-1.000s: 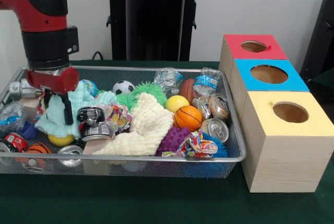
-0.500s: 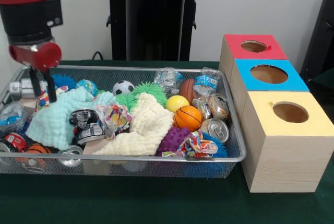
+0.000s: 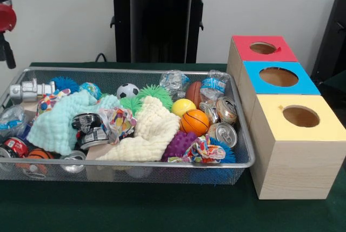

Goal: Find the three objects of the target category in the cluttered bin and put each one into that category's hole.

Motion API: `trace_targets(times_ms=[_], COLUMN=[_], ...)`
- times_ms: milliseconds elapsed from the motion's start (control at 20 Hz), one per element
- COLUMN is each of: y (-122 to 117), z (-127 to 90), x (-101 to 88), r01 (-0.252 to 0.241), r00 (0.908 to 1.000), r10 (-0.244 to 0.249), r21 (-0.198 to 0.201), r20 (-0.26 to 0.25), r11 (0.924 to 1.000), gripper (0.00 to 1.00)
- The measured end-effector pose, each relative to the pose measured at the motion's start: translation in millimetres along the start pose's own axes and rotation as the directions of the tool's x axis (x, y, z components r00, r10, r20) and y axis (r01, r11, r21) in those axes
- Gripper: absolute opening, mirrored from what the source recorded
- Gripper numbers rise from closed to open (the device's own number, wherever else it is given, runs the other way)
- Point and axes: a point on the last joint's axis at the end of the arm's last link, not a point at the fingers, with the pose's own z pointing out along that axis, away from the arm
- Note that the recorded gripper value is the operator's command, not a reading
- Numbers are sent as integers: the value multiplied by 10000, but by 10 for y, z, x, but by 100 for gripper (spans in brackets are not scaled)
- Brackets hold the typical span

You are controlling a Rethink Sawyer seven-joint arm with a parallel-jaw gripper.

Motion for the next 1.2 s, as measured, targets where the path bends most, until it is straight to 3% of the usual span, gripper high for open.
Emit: trace_targets(times_ms=[200,450,500,900,1200], y=[-13,102,210,493,464], z=[89,314,467,825,842], x=[-4,-2,29,129,78], r01=[-8,319,586,1287,1257], r00=[10000,9995,9983,9916,9918], r10=[8,-319,-586,-1287,-1257], r21=[-2,25,35,-10,-14], r20=[-44,-3,13,116,235], r11=[10000,9995,9983,9917,9921], gripper=[100,100,100,100,100])
